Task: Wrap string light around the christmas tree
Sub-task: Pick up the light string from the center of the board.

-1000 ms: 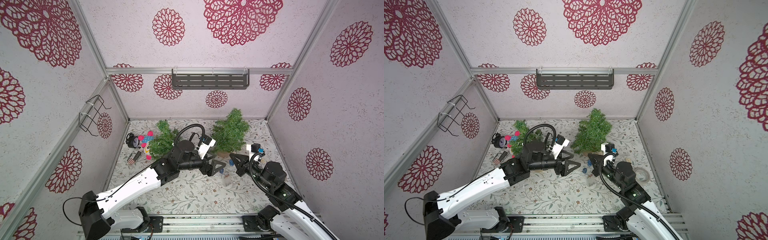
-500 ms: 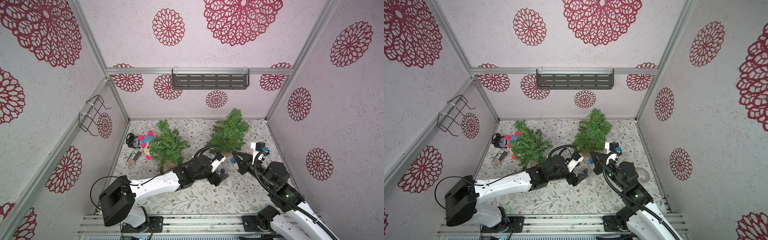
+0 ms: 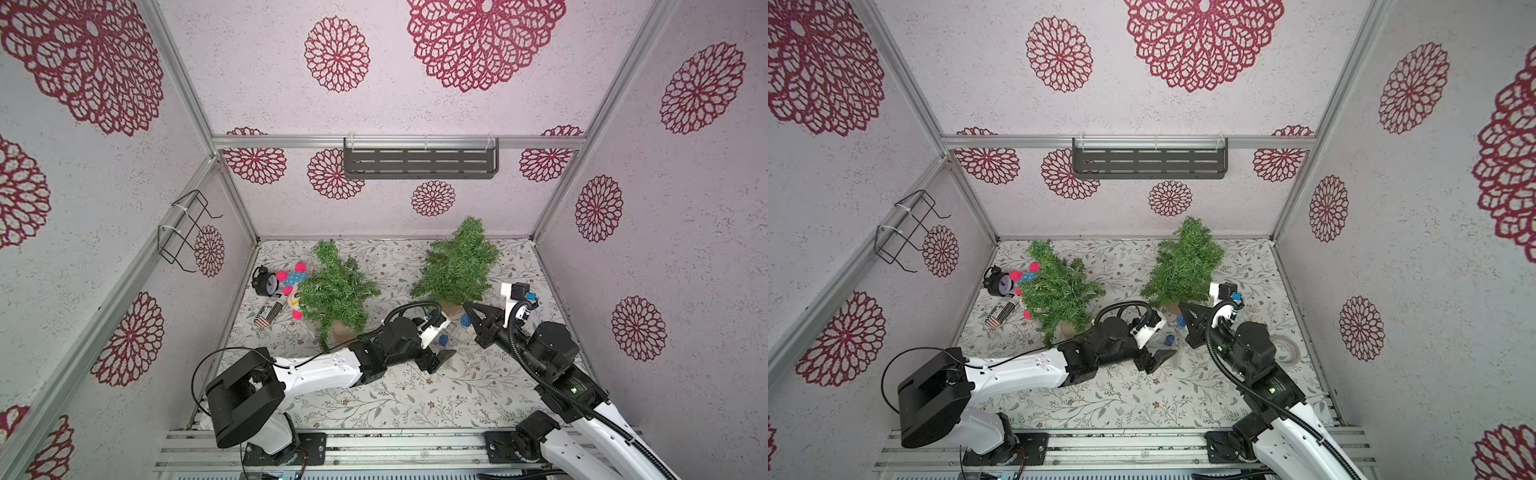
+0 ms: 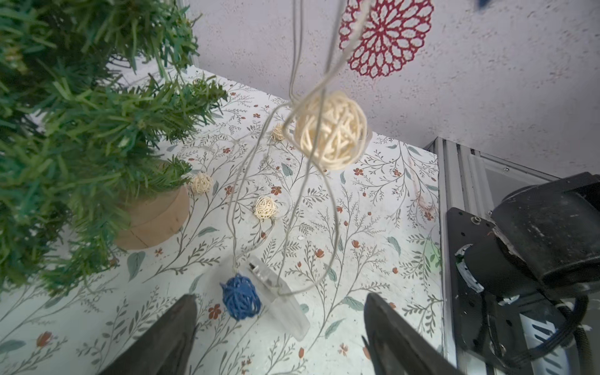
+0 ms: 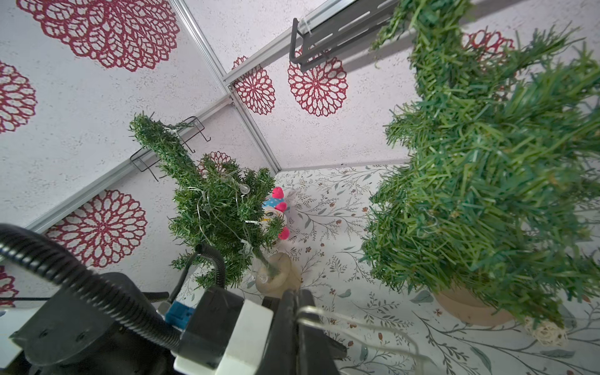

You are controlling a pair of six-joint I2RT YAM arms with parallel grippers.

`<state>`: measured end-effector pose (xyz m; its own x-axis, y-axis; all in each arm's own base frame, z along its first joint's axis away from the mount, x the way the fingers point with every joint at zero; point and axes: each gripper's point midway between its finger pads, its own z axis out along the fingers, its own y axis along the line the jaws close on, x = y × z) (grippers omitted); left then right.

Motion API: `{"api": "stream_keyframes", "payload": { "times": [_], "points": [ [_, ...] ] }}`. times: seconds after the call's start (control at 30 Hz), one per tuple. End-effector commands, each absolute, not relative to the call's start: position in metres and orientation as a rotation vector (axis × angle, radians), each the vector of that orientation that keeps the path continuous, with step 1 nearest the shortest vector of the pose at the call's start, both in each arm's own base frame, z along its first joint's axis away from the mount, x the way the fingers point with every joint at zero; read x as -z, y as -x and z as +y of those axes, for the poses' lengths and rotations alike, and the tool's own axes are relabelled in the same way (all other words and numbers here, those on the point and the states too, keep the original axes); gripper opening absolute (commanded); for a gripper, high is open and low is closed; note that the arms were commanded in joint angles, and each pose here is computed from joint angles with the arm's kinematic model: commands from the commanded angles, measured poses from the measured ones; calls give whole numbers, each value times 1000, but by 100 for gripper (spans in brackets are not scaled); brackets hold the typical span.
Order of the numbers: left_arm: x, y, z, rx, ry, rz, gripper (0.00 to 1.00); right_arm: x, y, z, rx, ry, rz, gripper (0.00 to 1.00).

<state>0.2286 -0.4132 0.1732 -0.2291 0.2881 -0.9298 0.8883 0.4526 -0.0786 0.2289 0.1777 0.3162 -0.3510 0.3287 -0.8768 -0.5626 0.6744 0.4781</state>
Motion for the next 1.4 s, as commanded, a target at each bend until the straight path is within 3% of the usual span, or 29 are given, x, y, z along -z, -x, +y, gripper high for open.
{"api": "stream_keyframes", "payload": {
  "times": [0.0,0.2,0.3,0.63,0.9,1.1,1.2,1.37],
  "points": [
    [-201,-240,-429,807,-992,1634,78,-350,-222,179,-985,198,1604,0],
    [-207,-252,-433,822,-950,1601,67,-355,-221,178,-1020,170,1580,0],
    [-214,-253,-439,866,-957,1571,57,-357,-221,179,-1028,169,1575,0],
    [-222,-229,-432,1023,-961,1643,2,-357,-225,177,-1010,151,1568,0],
    [-231,-208,-377,931,-969,1862,0,-338,-243,188,-1014,132,1618,0],
    [-239,-204,-348,934,-884,1989,0,-277,-259,208,-1008,78,1798,0],
    [-248,-195,-338,952,-859,2007,0,-256,-260,215,-1034,60,1828,9],
    [-283,-197,-309,878,-802,1995,0,-249,-247,220,-1039,191,1859,44]
  ]
}}
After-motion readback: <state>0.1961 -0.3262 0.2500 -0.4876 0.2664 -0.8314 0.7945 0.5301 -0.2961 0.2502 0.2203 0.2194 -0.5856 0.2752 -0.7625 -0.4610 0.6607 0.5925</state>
